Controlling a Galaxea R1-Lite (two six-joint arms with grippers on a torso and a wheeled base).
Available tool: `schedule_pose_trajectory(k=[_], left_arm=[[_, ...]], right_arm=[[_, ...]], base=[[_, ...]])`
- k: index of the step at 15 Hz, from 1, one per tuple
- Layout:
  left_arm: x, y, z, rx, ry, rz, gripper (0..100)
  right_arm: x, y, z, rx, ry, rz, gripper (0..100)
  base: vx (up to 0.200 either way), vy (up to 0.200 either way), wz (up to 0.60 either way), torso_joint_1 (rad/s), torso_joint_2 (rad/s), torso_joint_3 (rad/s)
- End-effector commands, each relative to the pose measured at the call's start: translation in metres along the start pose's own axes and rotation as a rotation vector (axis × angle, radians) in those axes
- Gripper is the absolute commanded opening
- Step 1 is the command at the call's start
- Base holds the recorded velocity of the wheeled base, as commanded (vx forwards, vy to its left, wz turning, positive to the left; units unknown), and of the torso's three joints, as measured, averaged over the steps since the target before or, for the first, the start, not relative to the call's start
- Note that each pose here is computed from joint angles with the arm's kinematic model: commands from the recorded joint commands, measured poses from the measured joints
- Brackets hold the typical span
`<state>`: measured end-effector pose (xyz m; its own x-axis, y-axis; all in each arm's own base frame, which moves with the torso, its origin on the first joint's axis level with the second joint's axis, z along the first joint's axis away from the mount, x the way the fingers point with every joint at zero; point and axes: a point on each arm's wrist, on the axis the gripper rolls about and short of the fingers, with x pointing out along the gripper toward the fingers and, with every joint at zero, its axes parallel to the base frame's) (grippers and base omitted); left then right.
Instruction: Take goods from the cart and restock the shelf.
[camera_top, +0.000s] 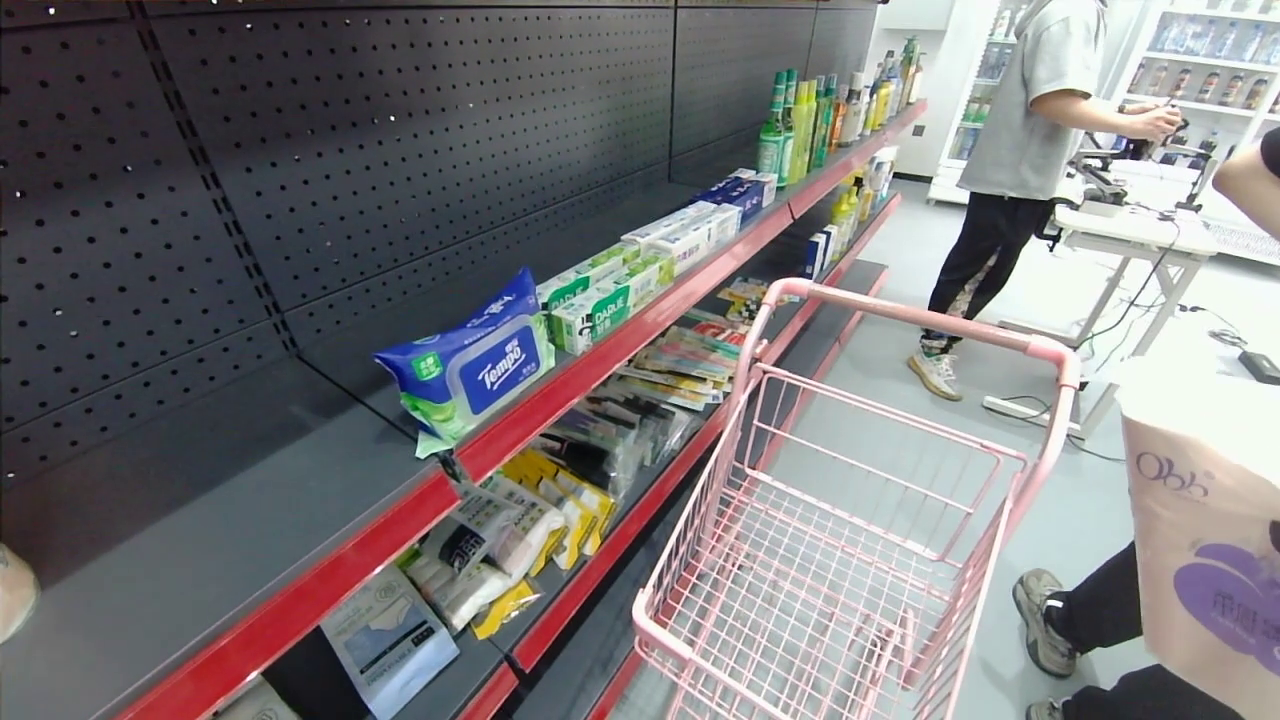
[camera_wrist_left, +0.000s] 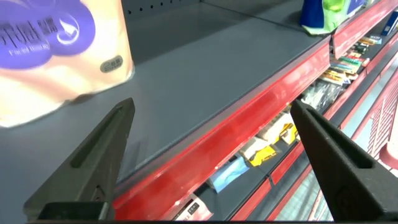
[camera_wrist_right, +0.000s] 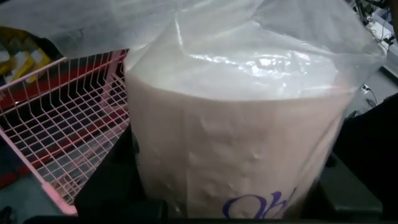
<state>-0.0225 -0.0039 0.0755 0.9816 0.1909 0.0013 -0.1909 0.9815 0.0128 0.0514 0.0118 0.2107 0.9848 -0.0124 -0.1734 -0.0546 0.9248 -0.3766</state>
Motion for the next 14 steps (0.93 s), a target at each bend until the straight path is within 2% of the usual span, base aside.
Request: schedule_pose_trajectory(k=[1,5,10,14], left_arm=[[0.000,0.000,0.000,0.000,0.000,0.001,100],[0.000,0.000,0.000,0.000,0.000,0.001,100],[0.000,0.000,0.000,0.006,0.000,-0.003,100],[0.000,0.000,0.000,0.001,0.000,-0.002,100]], right_arm=[[0.002,0.003,-0.007,-0.017,0.022,0.016,0],[0.000,0.005,-0.016,-0.032,0.037,0.017,0],[0.005,0.003,-0.003,-0.026,0.022,0.017,0],[0.007,0.004,-0.003,-0.023,0.030,0.020,0]], base=[[0.000,0.000,0.00,0.129,-0.31,-0.178],[0.000,0.000,0.00,0.164,-0.38,-0.216],[0.000,0.000,0.00,0.165,-0.37,-0.205],[0.000,0.000,0.00,0.159,-0.35,-0.194]])
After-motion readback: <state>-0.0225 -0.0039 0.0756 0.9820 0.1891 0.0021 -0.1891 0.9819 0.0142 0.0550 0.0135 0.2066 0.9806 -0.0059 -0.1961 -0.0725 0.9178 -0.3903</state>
